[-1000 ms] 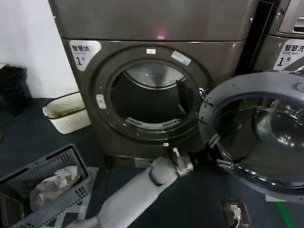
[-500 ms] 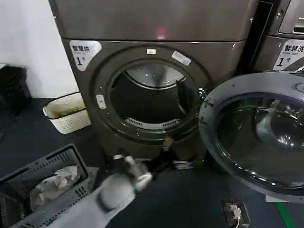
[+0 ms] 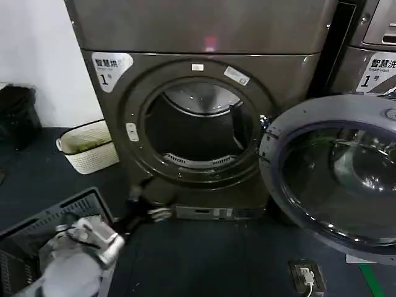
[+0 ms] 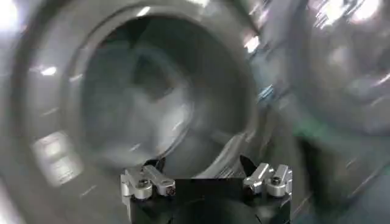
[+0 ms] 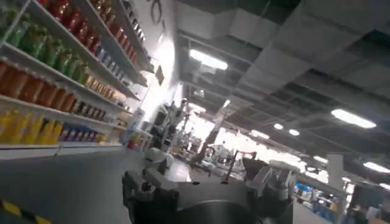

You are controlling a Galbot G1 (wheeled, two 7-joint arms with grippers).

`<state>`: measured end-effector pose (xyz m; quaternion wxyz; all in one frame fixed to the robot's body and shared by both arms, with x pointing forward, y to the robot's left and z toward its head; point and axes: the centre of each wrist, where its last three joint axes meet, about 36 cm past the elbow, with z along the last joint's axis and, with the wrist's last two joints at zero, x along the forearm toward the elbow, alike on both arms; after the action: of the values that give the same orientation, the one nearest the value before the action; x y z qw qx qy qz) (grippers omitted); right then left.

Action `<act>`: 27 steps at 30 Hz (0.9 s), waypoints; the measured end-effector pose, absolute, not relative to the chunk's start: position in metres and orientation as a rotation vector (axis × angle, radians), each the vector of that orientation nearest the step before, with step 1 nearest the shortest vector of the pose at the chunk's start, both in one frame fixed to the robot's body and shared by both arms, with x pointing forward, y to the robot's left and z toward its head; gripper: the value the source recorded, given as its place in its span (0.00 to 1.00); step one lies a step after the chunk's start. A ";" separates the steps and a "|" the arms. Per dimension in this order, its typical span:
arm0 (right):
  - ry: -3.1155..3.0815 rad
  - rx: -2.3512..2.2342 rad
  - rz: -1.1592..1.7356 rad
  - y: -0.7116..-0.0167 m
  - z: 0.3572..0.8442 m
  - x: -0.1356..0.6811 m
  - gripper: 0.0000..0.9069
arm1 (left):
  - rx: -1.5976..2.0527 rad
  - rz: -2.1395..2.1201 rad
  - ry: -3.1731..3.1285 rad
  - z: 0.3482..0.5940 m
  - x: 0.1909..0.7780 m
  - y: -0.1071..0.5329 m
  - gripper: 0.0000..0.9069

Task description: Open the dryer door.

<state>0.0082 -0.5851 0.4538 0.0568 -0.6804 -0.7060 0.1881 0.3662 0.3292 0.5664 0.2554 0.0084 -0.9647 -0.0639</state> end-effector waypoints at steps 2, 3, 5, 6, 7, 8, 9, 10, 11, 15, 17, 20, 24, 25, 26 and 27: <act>-2.148 -2.057 0.561 -0.584 0.453 0.009 1.00 | 0.070 -0.113 -2.601 0.569 0.372 0.344 1.00; -2.148 -2.055 0.560 -0.584 0.453 0.009 1.00 | 0.110 -0.088 -2.588 0.569 0.375 0.352 1.00; -2.151 -2.052 0.560 -0.583 0.451 0.008 1.00 | 0.181 -0.034 -2.558 0.568 0.382 0.368 1.00; -2.152 -2.051 0.562 -0.583 0.450 0.008 1.00 | 0.217 -0.002 -2.538 0.568 0.385 0.377 1.00; -2.151 -2.050 0.561 -0.583 0.449 0.007 1.00 | 0.261 0.037 -2.513 0.567 0.388 0.386 1.00; -2.152 -2.048 0.558 -0.582 0.448 0.007 1.00 | 0.291 0.069 -2.493 0.566 0.391 0.393 1.00; -2.152 -2.047 0.556 -0.581 0.447 0.007 1.00 | 0.331 0.102 -2.468 0.566 0.394 0.401 1.00; -2.153 -2.046 0.555 -0.581 0.446 0.007 1.00 | 0.366 0.139 -2.439 0.565 0.397 0.408 1.00; -2.155 -2.043 0.553 -0.580 0.445 0.007 1.00 | 0.376 0.175 -2.418 0.565 0.398 0.414 1.00; -2.163 -2.034 0.548 -0.577 0.441 0.009 1.00 | 0.428 0.290 -2.333 0.564 0.404 0.435 1.00; -2.169 -2.025 0.551 -0.575 0.438 0.011 1.00 | 0.458 0.332 -2.293 0.566 0.408 0.443 1.00; -2.175 -2.010 0.545 -0.571 0.432 0.014 1.00 | 0.471 0.389 -2.246 0.569 0.413 0.451 1.00; -2.186 -2.003 0.542 -0.569 0.429 0.015 1.00 | 0.461 0.437 -2.206 0.573 0.420 0.459 1.00; -2.191 -2.002 0.544 -0.568 0.428 0.016 1.00 | 0.463 0.446 -2.199 0.575 0.423 0.463 1.00; -2.194 -2.002 0.545 -0.568 0.428 0.016 1.00 | 0.465 0.453 -2.193 0.577 0.425 0.466 1.00; -2.197 -2.003 0.546 -0.568 0.428 0.016 1.00 | 0.467 0.459 -2.189 0.579 0.428 0.469 1.00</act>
<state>0.0156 -0.5678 0.4277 0.0595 -0.6615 -0.7256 0.1802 0.4278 0.4685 0.5788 0.4154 0.1860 -0.8714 0.1828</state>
